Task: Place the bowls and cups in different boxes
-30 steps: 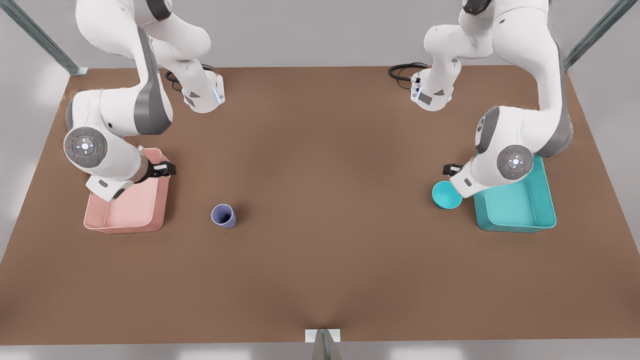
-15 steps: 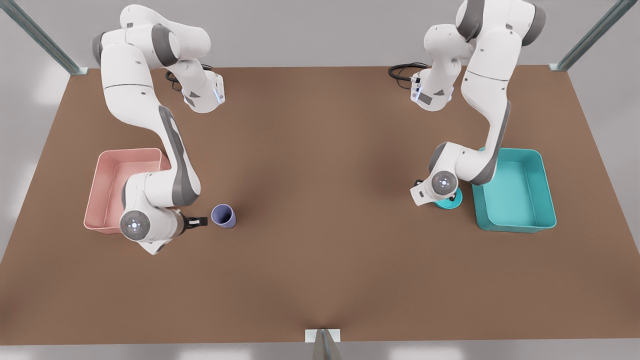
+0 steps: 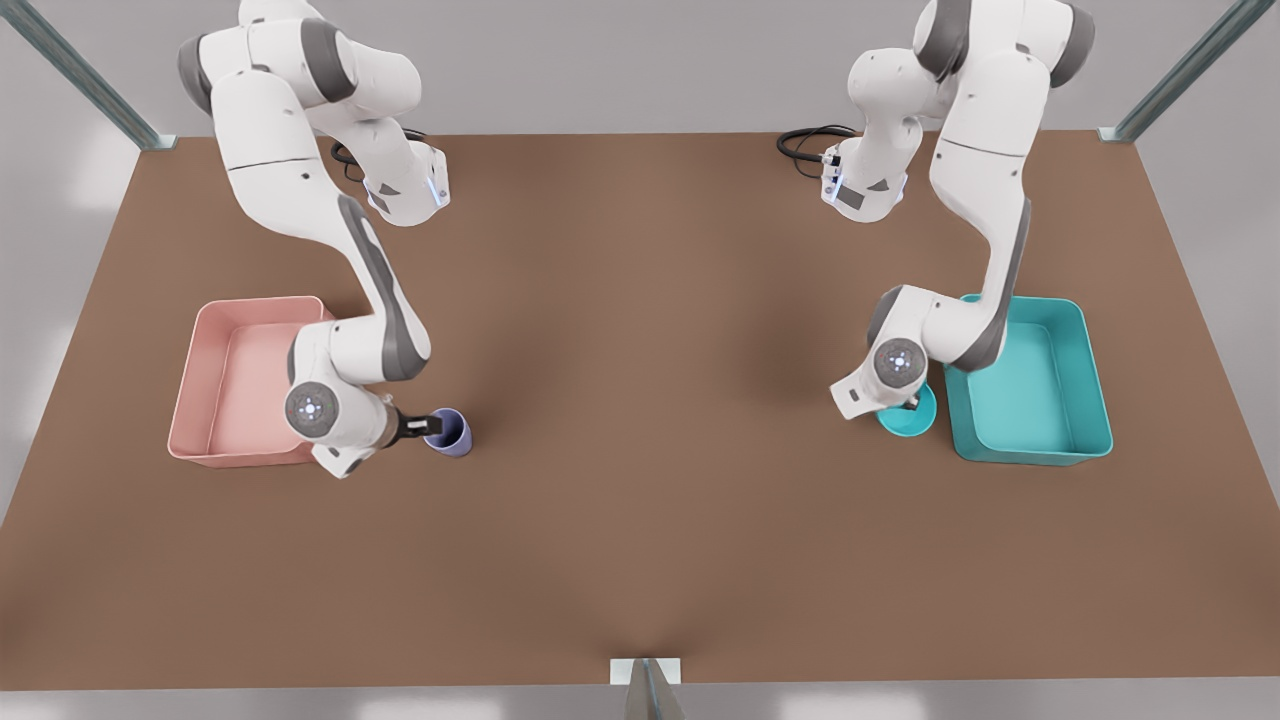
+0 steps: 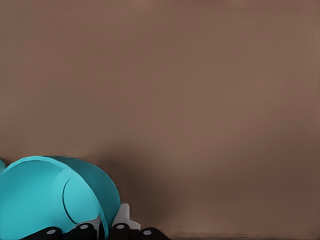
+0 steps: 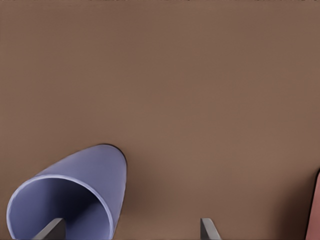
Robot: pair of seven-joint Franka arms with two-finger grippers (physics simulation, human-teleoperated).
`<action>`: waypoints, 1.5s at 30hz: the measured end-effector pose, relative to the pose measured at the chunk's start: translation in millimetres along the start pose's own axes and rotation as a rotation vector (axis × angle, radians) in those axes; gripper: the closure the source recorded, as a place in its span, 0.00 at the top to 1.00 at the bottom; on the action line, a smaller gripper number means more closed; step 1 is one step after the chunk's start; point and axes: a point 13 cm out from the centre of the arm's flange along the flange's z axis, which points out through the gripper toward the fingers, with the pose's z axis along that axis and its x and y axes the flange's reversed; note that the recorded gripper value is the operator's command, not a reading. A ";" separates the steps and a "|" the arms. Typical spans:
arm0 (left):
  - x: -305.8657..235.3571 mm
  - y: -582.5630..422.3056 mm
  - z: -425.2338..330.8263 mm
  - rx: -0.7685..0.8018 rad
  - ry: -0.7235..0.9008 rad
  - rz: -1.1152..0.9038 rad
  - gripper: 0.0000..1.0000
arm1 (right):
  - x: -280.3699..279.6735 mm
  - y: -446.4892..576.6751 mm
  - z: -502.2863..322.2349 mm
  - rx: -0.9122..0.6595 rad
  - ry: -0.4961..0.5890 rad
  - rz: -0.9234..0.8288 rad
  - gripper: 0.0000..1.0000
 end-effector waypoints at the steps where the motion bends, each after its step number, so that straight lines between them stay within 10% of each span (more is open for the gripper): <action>1: -3.9 17.9 -28.4 -0.010 -0.025 -0.038 0.21 | -1.8 0.9 3.1 0.000 -0.005 0.001 1.00; 9: 109.4 227.1 -77.9 -0.011 0.079 -0.496 0.21 | 2.2 4.1 39.5 0.004 0.017 0.007 0.96; 11: 139.0 237.2 -36.6 0.012 0.160 -0.533 0.21 | 1.7 4.6 42.1 0.003 0.016 0.009 0.61; 16: 160.1 207.3 57.5 0.053 0.277 -0.498 0.21 | -0.7 17.2 43.8 -0.008 0.014 -0.011 0.22; 21: 162.3 202.8 97.3 0.065 0.294 -0.492 0.29 | -13.2 15.7 26.4 -0.012 -0.014 -0.018 0.21; 25: 158.8 203.3 106.0 0.070 0.284 -0.491 1.00 | -13.3 -25.9 -72.9 -0.053 -0.093 -0.001 0.21; 36: 22.8 104.8 -309.6 0.077 -0.165 -0.322 1.00 | 61.2 -314.8 -76.3 -0.056 -0.065 0.035 0.21; 45: 42.9 59.7 -360.1 0.101 -0.045 -0.235 1.00 | 37.0 -334.7 17.2 -0.041 -0.079 -0.215 0.26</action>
